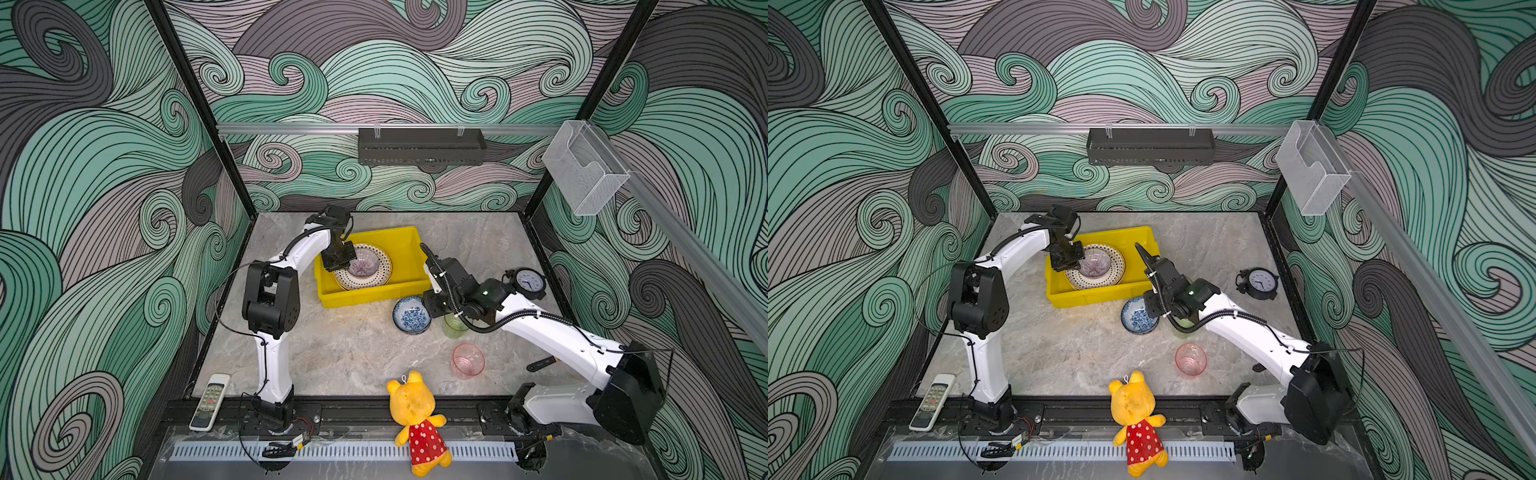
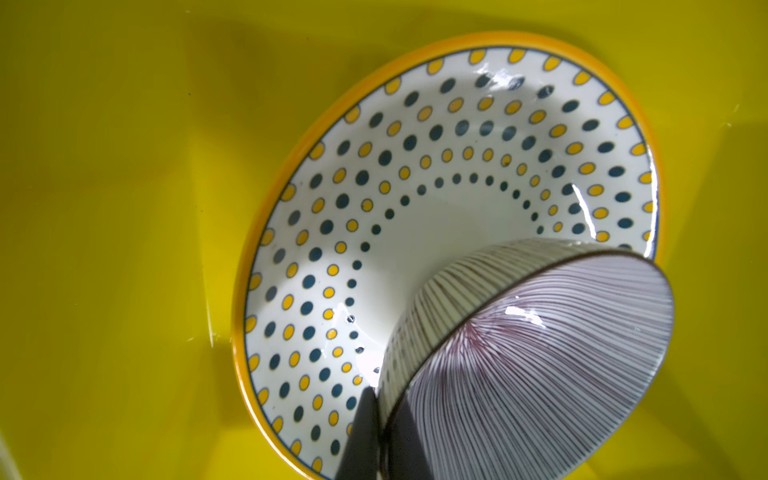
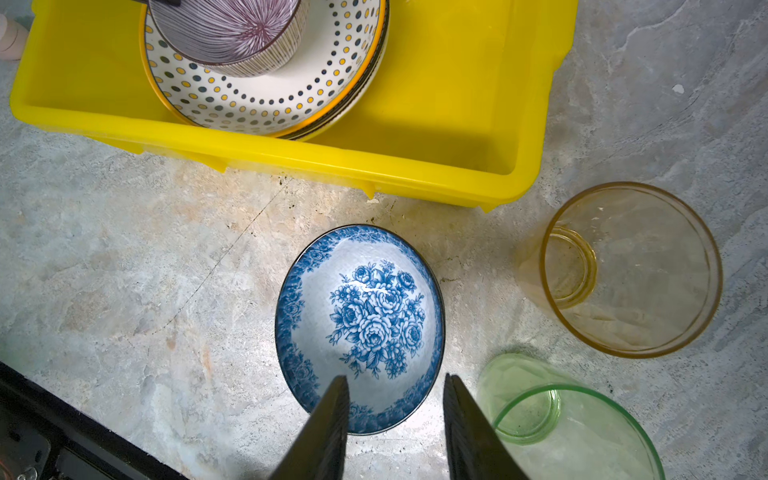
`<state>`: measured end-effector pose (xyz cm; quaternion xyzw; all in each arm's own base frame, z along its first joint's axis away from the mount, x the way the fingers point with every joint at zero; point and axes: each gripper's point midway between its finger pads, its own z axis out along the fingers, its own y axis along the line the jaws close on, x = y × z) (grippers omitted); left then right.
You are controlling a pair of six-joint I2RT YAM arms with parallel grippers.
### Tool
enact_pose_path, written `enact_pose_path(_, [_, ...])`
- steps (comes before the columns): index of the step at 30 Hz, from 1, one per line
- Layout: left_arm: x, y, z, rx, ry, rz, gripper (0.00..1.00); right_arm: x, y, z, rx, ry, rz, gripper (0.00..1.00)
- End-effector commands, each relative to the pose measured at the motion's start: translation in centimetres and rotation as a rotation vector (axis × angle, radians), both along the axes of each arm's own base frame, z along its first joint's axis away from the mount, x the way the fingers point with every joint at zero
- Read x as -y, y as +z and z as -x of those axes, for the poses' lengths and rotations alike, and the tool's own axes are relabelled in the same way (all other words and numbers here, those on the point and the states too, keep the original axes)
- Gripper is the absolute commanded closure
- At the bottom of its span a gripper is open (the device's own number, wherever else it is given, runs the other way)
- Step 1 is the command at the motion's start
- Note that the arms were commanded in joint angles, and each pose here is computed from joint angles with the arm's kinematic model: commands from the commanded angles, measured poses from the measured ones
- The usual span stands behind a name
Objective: Place the mixed dishes into the plastic bin
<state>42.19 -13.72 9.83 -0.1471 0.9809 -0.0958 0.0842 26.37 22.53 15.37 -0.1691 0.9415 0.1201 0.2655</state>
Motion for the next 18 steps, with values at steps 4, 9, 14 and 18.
enact_pose_path(4, [-0.47,0.65,-0.4,-0.001,0.032,0.009,0.97,-0.17,0.32,0.14,-0.015,0.004,-0.006,0.59])
enact_pose_path(9, [-0.31,0.82,-0.47,0.004,0.029,0.023,0.92,-0.14,0.12,0.35,-0.028,0.002,-0.002,0.59])
enact_pose_path(14, [-0.19,1.19,-0.57,0.02,0.028,0.034,0.86,-0.2,-0.05,0.6,-0.041,0.009,0.003,0.58])
enact_pose_path(18, [-0.14,1.52,-0.61,0.027,0.029,0.041,0.84,-0.29,-0.21,0.81,-0.051,0.015,0.012,0.58])
